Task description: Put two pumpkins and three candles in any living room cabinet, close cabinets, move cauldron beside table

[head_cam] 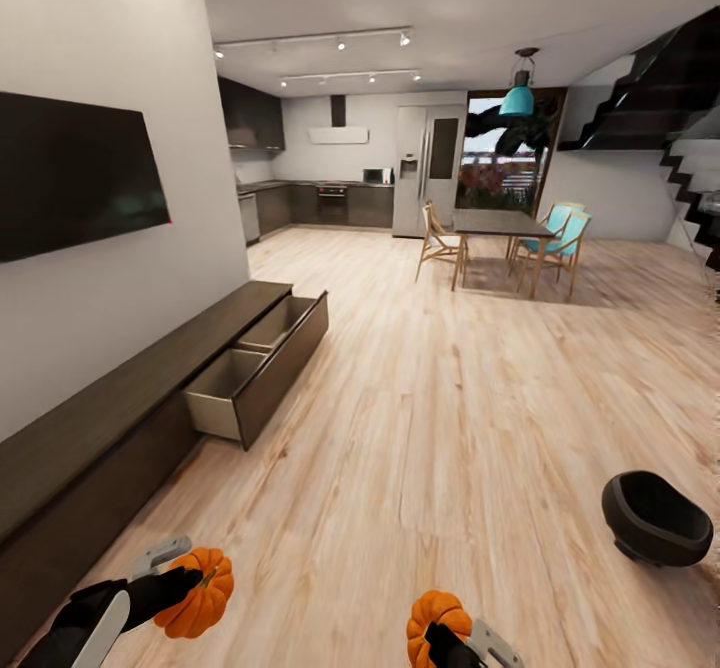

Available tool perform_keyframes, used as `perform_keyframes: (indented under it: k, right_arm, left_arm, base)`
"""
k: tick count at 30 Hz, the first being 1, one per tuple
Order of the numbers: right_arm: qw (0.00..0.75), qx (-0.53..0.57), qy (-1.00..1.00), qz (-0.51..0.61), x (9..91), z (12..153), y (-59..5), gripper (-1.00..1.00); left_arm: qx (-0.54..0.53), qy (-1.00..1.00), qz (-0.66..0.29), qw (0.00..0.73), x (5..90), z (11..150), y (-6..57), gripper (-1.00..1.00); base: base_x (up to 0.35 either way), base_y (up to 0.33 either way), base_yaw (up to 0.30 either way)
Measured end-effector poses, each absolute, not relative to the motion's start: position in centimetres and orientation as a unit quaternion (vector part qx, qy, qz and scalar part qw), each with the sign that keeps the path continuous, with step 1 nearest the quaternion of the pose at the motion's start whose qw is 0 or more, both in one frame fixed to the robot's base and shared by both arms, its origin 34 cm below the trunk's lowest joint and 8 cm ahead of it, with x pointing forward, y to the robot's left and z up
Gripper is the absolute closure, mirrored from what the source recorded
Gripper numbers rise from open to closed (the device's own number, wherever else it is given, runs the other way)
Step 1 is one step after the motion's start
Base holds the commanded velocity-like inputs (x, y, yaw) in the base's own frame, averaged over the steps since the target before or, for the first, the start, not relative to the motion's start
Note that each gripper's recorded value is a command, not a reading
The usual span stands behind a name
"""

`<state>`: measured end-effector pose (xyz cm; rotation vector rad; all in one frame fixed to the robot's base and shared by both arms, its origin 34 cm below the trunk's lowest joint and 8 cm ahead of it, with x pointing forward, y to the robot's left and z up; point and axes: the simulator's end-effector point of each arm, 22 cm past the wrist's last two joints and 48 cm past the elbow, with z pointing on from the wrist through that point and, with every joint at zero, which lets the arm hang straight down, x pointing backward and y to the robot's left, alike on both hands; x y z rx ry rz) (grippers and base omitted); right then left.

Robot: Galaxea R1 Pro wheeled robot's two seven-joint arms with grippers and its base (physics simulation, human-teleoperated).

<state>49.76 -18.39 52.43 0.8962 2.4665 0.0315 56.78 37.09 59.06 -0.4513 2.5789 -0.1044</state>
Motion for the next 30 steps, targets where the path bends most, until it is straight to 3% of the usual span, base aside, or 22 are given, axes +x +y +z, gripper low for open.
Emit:
perform_keyframes:
  k: [10,30]
  right_arm:
    - [0.256,0.33,0.908,0.011,49.77,52.43,-18.43,1.0]
    - [0.261,0.321,0.91,0.008,49.88,52.5,-18.63,1.0]
  left_arm:
    - [-0.167,0.951,-0.038,0.258,56.79,59.07,37.11,1.0]
    - [-0.167,0.95,-0.038,0.261,56.91,59.14,37.14,1.0]
  base:
    - [0.325,0.0,-0.263]
    - [0.325,0.0,-0.013]
